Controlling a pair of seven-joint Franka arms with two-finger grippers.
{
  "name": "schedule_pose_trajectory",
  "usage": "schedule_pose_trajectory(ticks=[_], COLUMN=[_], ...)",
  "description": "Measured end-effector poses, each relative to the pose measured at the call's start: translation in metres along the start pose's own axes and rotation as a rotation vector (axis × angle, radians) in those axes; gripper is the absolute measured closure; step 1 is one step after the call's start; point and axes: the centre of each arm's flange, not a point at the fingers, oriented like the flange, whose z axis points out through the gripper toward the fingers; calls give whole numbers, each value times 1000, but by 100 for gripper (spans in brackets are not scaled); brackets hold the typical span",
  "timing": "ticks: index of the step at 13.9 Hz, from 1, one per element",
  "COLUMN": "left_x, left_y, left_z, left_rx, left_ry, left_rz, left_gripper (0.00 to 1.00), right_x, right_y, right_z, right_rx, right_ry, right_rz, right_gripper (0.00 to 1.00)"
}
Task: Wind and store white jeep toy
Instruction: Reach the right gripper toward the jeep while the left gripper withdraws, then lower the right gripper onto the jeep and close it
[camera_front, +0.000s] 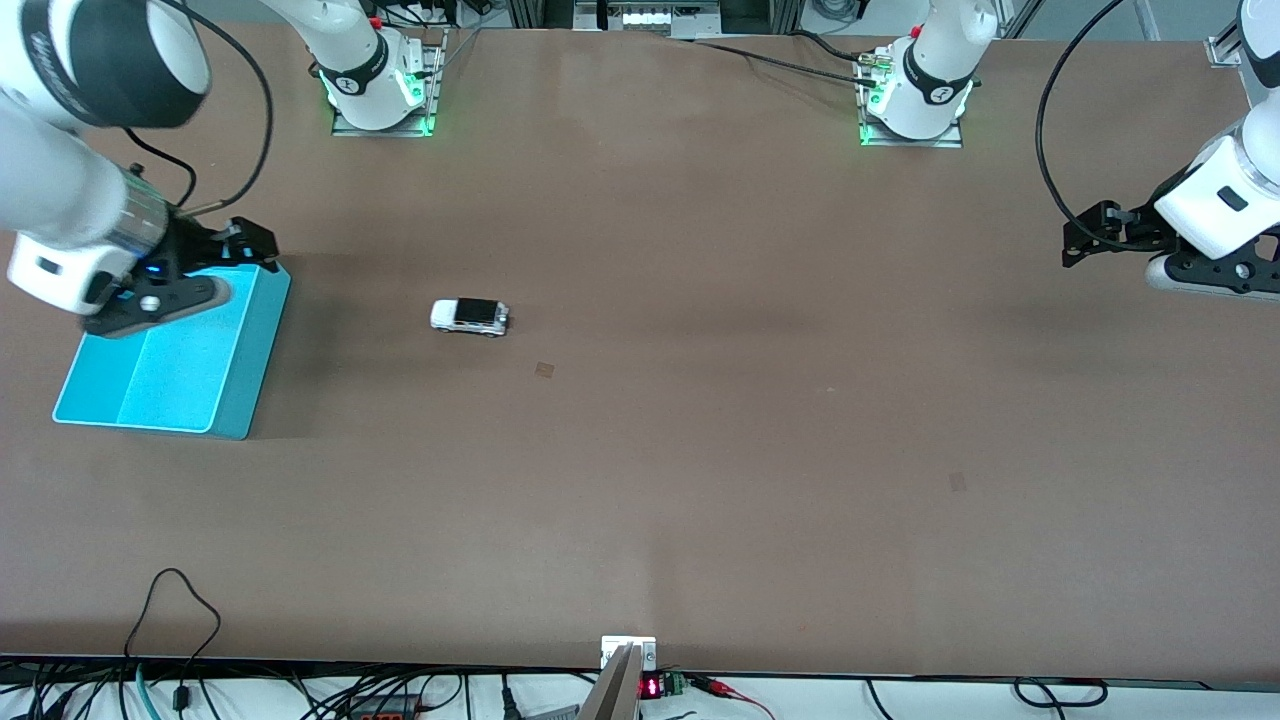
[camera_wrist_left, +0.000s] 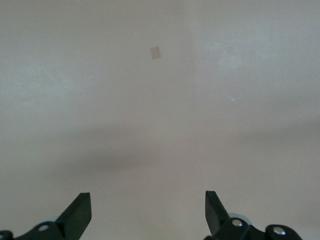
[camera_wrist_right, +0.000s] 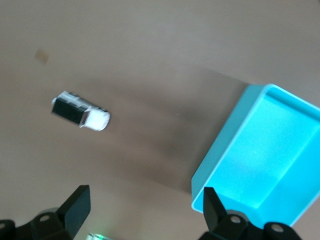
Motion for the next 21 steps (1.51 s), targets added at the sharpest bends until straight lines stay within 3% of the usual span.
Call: schedule_pose_trajectory(ticks=[3, 9, 13, 21], left_x=[-3, -5, -5, -6], left_y=[0, -1, -3, 7], left_z=[0, -7, -8, -12], left_rx=[-3, -3, -4, -3], left_ry=[-28, -31, -31, -41], left_rz=[0, -3, -7, 12], left_gripper=[0, 0, 0, 0], right_x=[13, 24, 18, 25], right_y=[-23, -48, -74, -143], right_z=[33, 130, 191, 264], right_rx=[-5, -79, -88, -101], right_ry=[-5, 90, 109, 152], right_rz=[-279, -771, -845, -825], right_gripper=[0, 0, 0, 0])
